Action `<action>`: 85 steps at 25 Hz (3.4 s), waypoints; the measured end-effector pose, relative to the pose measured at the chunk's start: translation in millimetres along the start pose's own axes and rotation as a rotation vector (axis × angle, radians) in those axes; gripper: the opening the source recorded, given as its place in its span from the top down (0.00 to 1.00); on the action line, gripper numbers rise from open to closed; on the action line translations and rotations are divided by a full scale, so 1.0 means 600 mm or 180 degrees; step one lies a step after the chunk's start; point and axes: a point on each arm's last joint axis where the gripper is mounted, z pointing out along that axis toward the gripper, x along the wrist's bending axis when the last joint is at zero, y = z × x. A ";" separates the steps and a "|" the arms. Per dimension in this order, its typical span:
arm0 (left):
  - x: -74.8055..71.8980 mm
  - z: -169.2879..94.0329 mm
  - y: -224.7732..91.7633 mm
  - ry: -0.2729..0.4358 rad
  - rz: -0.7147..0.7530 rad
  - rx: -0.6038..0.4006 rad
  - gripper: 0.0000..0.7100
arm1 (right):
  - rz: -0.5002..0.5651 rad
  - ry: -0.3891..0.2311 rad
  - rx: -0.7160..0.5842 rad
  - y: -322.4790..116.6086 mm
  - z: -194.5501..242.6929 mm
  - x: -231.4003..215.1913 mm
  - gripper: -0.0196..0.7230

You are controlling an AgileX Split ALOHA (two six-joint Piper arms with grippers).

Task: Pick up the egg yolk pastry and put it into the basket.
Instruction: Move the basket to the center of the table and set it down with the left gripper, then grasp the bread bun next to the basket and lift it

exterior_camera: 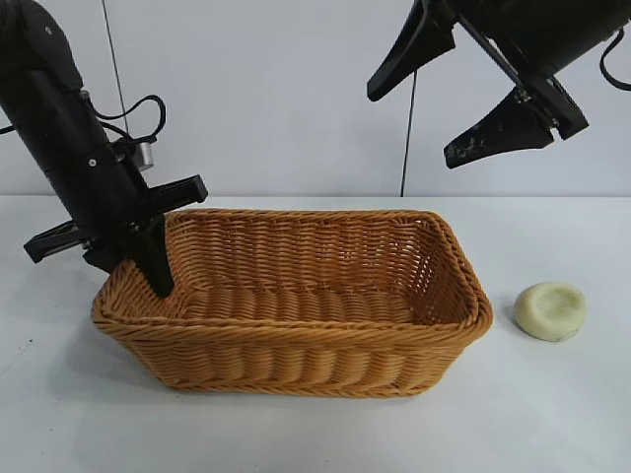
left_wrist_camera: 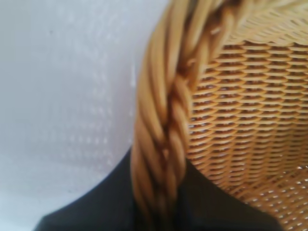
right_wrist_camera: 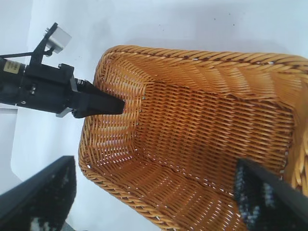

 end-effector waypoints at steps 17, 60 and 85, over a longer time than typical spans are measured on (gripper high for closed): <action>0.000 0.000 0.002 -0.0008 -0.0018 -0.0049 0.08 | -0.0002 0.0002 0.0016 -0.001 0.000 0.000 0.12; 0.042 -0.331 -0.004 0.1249 0.0462 -0.0911 0.02 | 0.0000 0.0028 0.0100 -0.005 0.000 0.001 0.12; 0.112 -0.293 -0.520 0.1139 0.0607 -0.1586 0.02 | -0.0002 0.0027 0.0103 -0.005 0.000 0.001 0.12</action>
